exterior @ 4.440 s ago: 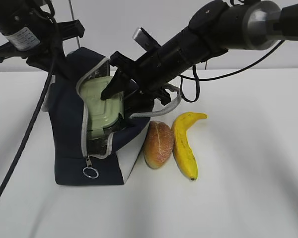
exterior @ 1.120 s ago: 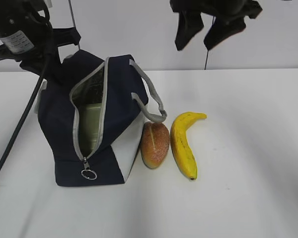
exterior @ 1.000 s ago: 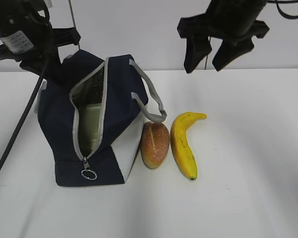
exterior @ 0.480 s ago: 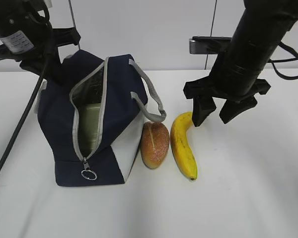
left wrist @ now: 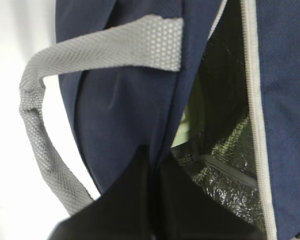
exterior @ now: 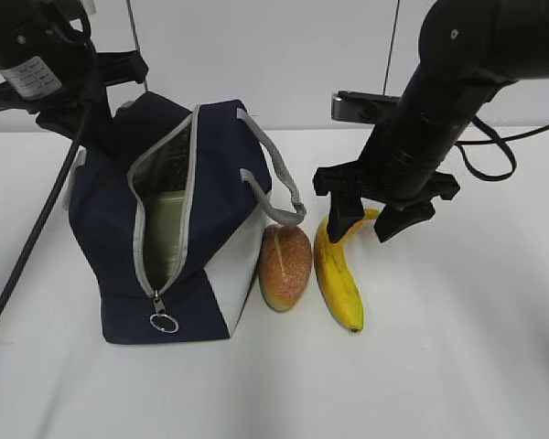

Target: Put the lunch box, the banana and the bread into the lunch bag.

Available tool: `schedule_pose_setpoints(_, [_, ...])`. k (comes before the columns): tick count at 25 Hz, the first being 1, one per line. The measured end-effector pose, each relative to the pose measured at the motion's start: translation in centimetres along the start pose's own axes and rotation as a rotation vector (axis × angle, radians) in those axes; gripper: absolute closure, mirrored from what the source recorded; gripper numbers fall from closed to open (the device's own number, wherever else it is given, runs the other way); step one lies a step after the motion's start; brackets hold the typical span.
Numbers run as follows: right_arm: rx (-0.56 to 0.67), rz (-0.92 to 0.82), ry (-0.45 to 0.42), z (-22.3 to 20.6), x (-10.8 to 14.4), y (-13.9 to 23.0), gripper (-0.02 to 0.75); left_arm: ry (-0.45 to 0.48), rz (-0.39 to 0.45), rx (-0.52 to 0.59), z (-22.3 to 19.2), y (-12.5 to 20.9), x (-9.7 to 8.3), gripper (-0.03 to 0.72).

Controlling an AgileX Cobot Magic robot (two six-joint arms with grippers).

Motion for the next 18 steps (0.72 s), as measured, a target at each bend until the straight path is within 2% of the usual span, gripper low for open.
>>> schedule_pose_setpoints(10, [0.1,-0.023,0.019,-4.5,-1.0,0.9,0.24,0.0,0.0,0.001,0.0,0.0,0.0,0.69])
schedule_pose_setpoints(18, [0.06,0.053,0.004,-4.8,-0.8,0.1,0.24,0.0,0.0,0.001,0.0,0.0,0.0,0.69])
Point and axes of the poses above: a point on each arm's last joint axis where the gripper is mounted, z pointing back along that axis away from the gripper, x along the wrist's bending axis when the last joint is at zero, y = z × x, the point moved 9 cm from there along -z, pointing out along that axis toward the gripper, and after that the axes turned 10 degrees about -z, right-handed, at the moved point
